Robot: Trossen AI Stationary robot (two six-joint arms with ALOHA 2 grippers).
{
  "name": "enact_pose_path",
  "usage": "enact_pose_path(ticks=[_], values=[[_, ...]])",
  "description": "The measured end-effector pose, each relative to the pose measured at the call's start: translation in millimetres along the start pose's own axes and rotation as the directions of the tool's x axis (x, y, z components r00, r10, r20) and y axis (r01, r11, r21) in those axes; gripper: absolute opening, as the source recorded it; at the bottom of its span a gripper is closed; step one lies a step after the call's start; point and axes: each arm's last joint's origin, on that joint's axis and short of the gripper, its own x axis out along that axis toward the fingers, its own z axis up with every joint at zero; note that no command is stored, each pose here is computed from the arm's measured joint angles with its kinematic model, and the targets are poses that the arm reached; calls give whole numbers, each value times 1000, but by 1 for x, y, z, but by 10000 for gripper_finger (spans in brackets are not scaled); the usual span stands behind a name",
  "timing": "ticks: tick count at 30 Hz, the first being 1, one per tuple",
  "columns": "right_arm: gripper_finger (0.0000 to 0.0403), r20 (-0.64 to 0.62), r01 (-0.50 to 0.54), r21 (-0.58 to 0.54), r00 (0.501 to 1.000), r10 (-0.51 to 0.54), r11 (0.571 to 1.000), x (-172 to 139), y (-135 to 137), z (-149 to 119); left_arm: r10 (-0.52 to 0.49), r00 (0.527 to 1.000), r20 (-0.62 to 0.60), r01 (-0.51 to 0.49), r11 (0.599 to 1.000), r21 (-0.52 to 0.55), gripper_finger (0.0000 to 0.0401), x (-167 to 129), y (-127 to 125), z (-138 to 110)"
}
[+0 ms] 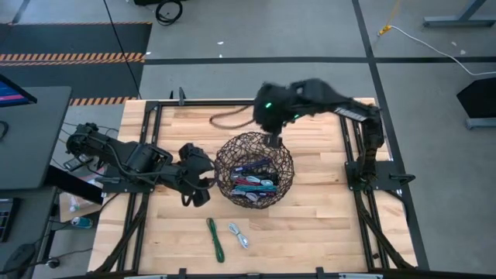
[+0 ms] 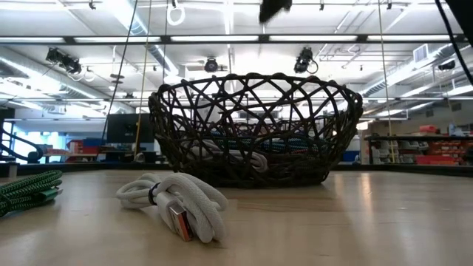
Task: Pick and place USB-C Cables
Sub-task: Put the green charger cable into the black mesh basket
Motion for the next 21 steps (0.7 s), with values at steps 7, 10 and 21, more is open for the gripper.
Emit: enact_pose_path(ticks=[7,10,21], values=[[103,293,47,69,954,-65,997,-75,-10,-16,-44,998,-46,38,993,-114,172,2,-3,-2],[103,357,60,119,929,-99,991,-103,-13,-28,-95,991,-95,82,988,-133,172,4,-7,-5],[103,502,16,157,860,-93,987,-157,-14,-56,-110,948,-298,61,984,-168,172,38,-33,-54]])
